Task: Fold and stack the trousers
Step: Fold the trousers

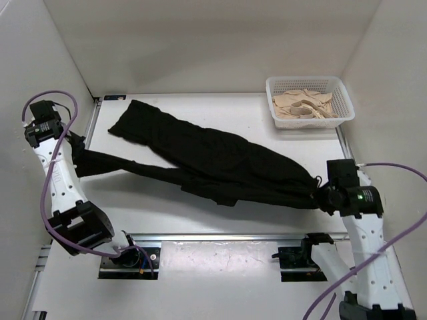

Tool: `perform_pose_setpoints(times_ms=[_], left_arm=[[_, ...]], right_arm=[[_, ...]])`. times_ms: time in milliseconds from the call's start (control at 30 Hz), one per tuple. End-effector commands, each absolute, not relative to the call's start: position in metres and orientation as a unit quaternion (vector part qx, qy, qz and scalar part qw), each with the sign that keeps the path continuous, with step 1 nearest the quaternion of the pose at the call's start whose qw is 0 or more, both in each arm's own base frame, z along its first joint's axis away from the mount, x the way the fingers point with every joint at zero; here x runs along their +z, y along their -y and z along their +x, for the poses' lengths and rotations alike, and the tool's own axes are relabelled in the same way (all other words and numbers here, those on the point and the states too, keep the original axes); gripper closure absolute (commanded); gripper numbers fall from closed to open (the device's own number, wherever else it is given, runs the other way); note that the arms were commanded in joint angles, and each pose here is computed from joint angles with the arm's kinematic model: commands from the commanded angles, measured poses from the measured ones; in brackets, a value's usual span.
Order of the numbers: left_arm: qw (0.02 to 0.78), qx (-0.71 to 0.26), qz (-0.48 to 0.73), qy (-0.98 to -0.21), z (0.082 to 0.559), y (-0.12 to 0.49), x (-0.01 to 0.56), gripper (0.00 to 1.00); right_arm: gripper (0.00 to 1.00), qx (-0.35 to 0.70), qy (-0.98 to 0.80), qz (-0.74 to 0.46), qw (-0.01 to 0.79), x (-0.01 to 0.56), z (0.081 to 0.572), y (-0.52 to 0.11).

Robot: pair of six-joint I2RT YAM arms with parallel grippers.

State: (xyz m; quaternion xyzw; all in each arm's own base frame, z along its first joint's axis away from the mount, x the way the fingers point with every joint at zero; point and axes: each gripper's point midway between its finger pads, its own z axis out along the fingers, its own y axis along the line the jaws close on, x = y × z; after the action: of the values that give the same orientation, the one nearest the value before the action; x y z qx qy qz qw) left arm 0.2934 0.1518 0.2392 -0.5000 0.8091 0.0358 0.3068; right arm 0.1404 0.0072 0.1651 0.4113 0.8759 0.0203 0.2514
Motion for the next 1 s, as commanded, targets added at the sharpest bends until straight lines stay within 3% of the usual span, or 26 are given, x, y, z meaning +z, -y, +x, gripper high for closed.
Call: perform_pose_setpoints(times_ms=[0,367,500,967], left_arm=[[0.348,0.036,-0.469,-0.811,0.296,-0.15,0.259,0.9],[0.378,0.059,-0.362,-0.85,0.428,-0.121,0.288,0.9],[0.356,0.077,-0.34,-0.867,0.481,-0.107,0.255,0.9],[0.376,0.022,-0.306,-0.874,0.566,-0.091,0.211,0.9]], right_arm=[[1.0,-0.037,-0.865,0.423,0.267,0.184,0.116,0.016],[1.0,-0.123,-0.849,0.416,0.304,0.198,0.195,0.044],[1.0,-0.152,-0.843,0.41,0.312,0.195,0.228,0.052],[1.0,-0.22,-0.84,0.409,0.279,0.164,0.284,0.078]])
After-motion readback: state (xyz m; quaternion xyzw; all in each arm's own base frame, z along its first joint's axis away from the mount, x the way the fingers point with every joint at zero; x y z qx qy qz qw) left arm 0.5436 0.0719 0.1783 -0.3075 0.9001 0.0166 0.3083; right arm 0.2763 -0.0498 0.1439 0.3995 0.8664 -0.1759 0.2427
